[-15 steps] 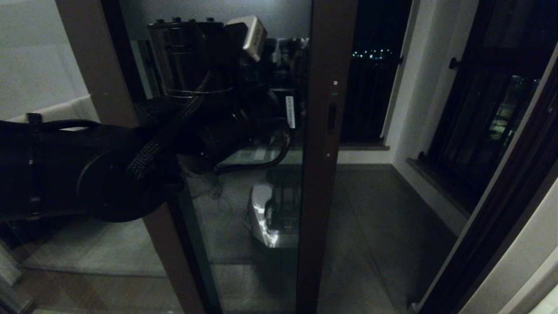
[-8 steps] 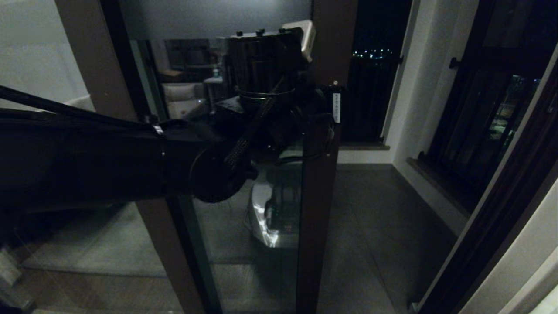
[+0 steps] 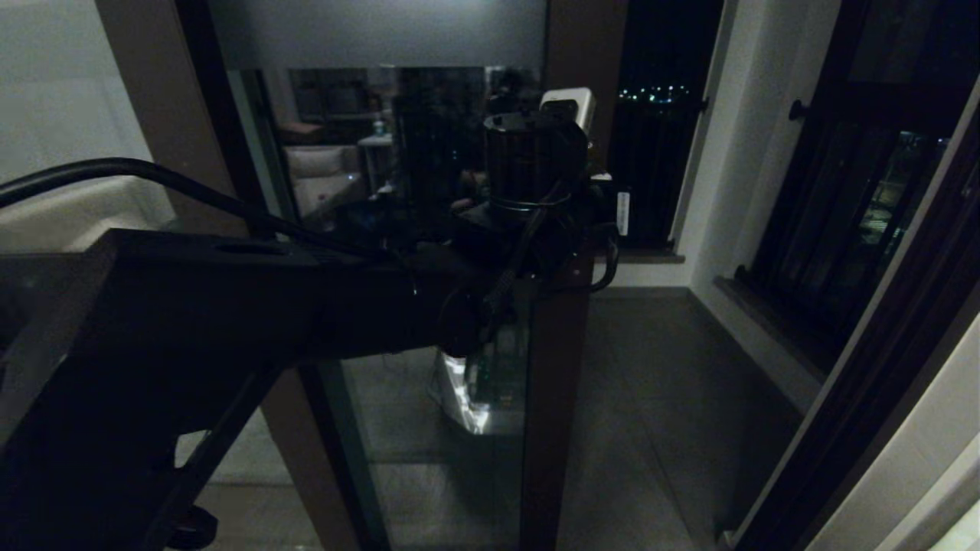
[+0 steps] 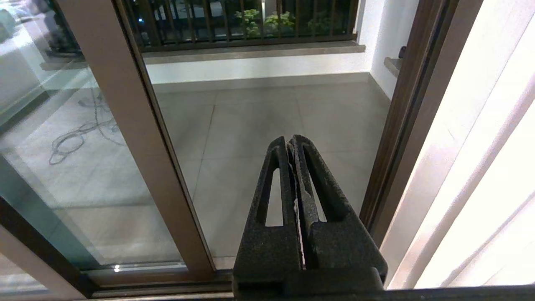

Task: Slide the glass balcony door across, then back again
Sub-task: Open the slid door

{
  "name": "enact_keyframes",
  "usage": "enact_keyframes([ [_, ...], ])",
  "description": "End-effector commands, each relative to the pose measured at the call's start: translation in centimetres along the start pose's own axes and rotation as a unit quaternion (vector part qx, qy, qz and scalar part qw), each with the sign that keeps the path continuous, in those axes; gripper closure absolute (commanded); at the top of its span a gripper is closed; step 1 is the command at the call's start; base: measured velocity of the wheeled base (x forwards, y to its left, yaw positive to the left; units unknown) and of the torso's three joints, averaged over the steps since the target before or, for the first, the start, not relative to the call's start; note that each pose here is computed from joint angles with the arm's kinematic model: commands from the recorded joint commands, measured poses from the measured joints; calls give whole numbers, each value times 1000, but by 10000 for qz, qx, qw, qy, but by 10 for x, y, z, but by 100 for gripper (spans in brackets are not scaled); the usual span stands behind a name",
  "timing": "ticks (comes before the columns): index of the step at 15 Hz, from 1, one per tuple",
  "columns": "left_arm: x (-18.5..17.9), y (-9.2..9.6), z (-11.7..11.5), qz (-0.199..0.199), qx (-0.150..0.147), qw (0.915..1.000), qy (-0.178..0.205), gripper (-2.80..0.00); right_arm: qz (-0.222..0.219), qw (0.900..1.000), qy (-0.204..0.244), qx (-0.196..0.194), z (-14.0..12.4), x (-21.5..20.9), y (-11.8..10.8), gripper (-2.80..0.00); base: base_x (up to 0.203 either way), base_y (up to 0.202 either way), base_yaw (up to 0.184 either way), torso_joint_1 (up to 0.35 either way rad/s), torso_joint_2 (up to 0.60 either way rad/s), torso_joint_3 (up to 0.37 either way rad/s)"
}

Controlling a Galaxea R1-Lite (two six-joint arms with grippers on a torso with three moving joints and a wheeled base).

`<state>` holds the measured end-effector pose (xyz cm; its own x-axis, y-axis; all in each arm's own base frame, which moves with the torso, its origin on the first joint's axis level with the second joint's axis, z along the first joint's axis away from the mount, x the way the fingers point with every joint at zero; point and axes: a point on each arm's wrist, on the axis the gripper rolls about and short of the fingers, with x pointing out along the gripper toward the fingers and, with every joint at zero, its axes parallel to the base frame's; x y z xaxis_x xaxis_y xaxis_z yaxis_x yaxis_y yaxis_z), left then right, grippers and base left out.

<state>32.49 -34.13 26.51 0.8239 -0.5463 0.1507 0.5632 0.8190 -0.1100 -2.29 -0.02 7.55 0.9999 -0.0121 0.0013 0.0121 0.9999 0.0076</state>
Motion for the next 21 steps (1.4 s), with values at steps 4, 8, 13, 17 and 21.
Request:
enact_keyframes([
  [4, 11, -12, -8, -166, -24, 9998, -86, 0, -1, 10000, 6, 0, 0, 0, 0, 0, 0, 0, 0, 0, 0, 0],
  [8, 15, -18, -25, -424, 21, 9990, 120, 0, -1, 10000, 6, 0, 0, 0, 0, 0, 0, 0, 0, 0, 0, 0],
  [13, 32, -1, -72, -176, 145, 9985, 498, 0, 5, 10000, 6, 0, 0, 0, 0, 0, 0, 0, 0, 0, 0, 0],
  [17, 37, 16, -75, 29, 171, 9987, 477, 0, -1, 10000, 6, 0, 0, 0, 0, 0, 0, 0, 0, 0, 0, 0],
  [21, 41, 22, -87, 106, 296, 9979, 568, 0, 1, 10000, 6, 0, 0, 0, 0, 0, 0, 0, 0, 0, 0, 0],
])
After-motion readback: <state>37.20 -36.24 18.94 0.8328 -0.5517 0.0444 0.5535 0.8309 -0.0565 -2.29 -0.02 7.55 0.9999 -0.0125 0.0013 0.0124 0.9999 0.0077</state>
